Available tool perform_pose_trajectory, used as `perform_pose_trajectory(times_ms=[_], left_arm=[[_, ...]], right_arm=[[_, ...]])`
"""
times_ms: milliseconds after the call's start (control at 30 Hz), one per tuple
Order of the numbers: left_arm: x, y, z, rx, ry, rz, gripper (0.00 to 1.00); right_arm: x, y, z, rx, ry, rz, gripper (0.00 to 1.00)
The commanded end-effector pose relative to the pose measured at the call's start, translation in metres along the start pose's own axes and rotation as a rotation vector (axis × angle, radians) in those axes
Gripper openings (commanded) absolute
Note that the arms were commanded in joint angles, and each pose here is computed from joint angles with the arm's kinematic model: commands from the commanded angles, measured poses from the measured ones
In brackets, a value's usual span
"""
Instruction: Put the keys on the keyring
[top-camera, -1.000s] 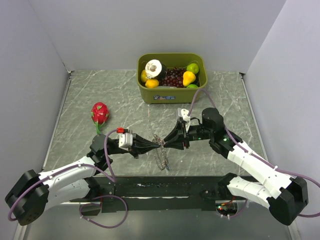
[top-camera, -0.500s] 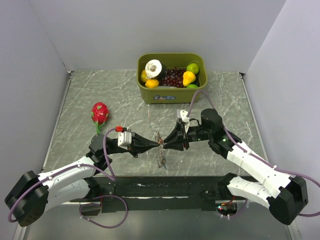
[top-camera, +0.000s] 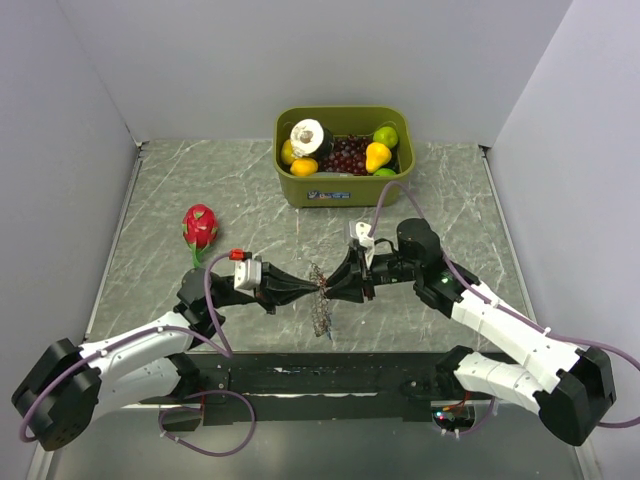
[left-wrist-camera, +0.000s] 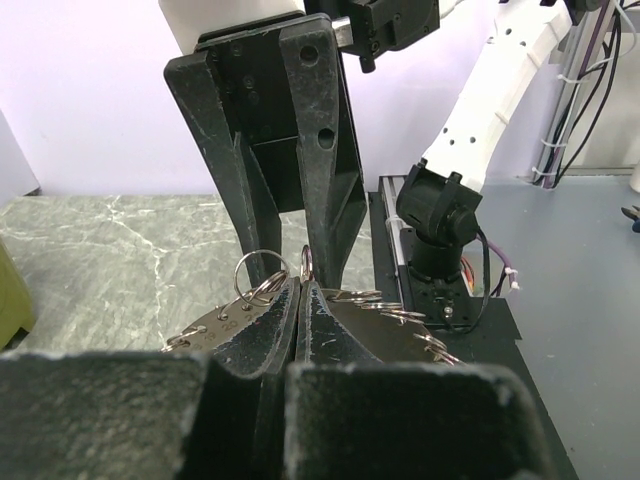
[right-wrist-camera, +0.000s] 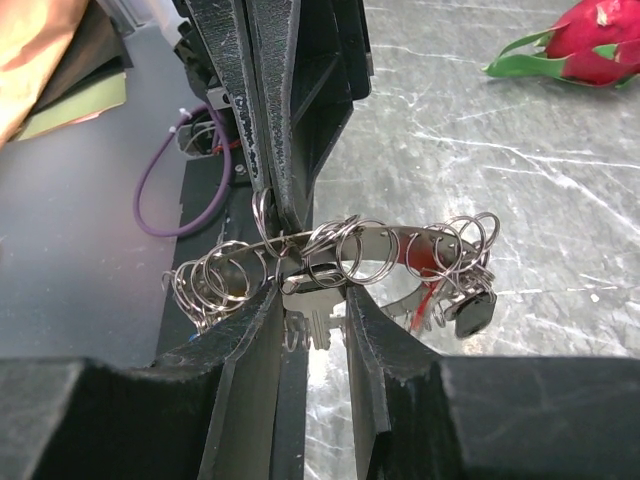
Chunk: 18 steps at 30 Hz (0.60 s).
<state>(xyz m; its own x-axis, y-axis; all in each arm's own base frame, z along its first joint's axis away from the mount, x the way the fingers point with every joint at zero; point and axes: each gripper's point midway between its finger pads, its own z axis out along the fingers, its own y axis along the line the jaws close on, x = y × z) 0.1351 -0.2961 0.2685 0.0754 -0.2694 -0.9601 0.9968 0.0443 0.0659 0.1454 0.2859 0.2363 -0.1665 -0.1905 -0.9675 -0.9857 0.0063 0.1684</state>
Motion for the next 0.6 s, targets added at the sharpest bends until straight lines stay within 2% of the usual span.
perform_pose_trajectory(times_ms=[0,333,567], left_arm=[[-0.054,-0.006,0.006,0.043,-0.169,0.136,0.01],[-0.047,-0.005,0.008,0.055,-0.150,0.119,0.01],[-0.037,-0.003,0.007,0.042,-0.113,0.109,0.01]], right_arm=[[0.012,-0.005,0.004,0.040,0.036,0.005,0.00],[0.011,-0.013,0.013,0.130,0.057,-0.013,0.00],[0.003,-0.016,0.009,0.198,0.026,-0.040,0.00]])
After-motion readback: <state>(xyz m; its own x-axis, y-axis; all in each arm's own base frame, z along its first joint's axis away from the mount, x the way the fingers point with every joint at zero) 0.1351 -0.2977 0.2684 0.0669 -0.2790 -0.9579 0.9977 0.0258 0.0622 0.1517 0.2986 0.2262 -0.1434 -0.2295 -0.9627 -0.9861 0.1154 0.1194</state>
